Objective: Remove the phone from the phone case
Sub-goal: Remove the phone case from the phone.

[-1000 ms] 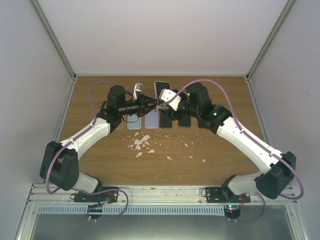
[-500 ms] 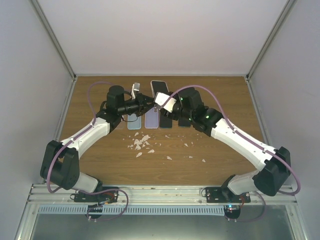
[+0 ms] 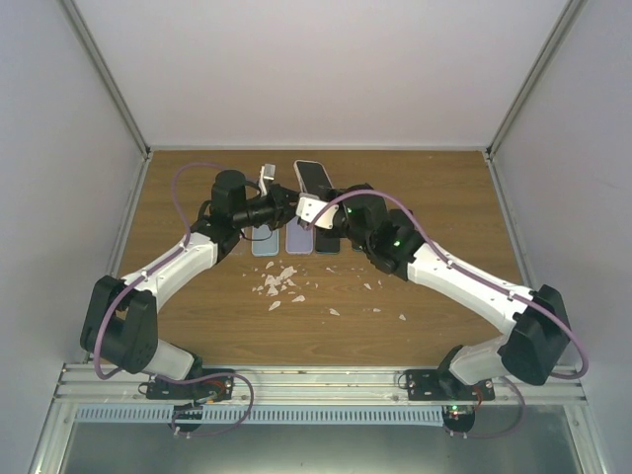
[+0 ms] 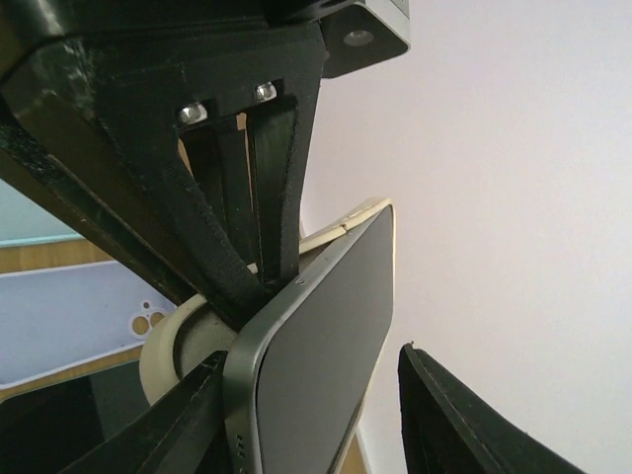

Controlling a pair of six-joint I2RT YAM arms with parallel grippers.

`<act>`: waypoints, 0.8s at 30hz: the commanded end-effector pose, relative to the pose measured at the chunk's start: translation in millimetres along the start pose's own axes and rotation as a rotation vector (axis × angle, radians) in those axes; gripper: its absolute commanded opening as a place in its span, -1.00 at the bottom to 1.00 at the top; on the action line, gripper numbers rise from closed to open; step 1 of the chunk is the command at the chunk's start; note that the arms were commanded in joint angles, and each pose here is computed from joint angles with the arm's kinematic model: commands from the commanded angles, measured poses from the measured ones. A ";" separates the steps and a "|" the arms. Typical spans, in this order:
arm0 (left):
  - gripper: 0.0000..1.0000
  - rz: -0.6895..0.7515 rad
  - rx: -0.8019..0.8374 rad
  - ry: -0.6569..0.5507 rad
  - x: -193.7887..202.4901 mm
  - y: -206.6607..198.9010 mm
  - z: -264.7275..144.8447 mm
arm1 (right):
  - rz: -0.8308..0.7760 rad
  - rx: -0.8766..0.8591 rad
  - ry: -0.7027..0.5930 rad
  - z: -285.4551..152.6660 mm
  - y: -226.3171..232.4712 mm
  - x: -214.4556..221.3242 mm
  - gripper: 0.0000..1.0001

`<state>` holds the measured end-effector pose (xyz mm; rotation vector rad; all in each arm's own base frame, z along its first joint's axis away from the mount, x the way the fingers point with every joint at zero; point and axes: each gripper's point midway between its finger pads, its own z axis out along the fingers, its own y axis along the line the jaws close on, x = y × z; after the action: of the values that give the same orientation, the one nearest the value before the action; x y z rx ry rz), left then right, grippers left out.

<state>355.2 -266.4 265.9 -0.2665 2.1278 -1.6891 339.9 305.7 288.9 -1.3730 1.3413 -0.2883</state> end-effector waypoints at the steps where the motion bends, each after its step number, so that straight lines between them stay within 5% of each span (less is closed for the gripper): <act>1: -1.00 0.121 0.167 0.109 25.7 -44.8 -2.7 | -0.066 0.130 0.093 9.9 -19.0 19.7 -0.12; 14: -1.00 0.138 0.213 0.162 39.0 -53.9 -4.3 | -0.147 0.161 0.110 25.8 -5.9 30.8 -0.26; 24: -1.00 0.130 0.177 0.153 39.1 -43.6 -5.0 | -0.078 0.168 0.111 23.2 -23.5 20.1 -0.97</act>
<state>359.2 -264.5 258.7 -0.3277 2.1174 -1.6949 359.0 310.0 273.4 -1.3775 1.2696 -0.4547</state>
